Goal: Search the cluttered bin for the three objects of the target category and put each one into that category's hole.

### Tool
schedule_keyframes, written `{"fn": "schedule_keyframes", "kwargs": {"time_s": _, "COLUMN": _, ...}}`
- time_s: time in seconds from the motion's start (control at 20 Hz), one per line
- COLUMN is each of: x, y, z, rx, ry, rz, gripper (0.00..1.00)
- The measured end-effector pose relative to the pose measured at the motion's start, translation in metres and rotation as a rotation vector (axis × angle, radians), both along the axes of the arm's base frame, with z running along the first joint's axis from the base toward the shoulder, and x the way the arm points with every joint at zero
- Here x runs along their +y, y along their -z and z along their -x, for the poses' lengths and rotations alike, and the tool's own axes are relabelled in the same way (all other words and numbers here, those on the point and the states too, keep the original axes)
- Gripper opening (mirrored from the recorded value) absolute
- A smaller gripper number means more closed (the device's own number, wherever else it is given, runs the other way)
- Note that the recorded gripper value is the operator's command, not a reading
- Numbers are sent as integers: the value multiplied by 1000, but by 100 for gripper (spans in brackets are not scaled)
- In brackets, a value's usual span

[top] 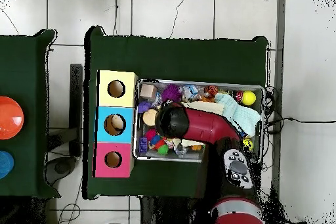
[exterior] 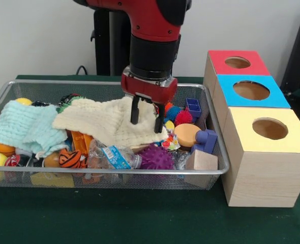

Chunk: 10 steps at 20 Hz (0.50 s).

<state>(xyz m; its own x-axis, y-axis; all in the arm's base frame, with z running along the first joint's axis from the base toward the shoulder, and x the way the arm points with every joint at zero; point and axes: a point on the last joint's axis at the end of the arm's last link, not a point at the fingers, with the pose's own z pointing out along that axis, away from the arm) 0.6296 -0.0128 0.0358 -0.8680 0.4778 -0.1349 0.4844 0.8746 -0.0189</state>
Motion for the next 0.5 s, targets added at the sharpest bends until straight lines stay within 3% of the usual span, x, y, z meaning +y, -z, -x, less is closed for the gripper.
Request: {"fn": "schedule_keyframes", "kwargs": {"time_s": 0.5, "x": -11, "y": 7, "z": 6, "rx": 0, "ry": -24, "rz": 20, "gripper": 100}}
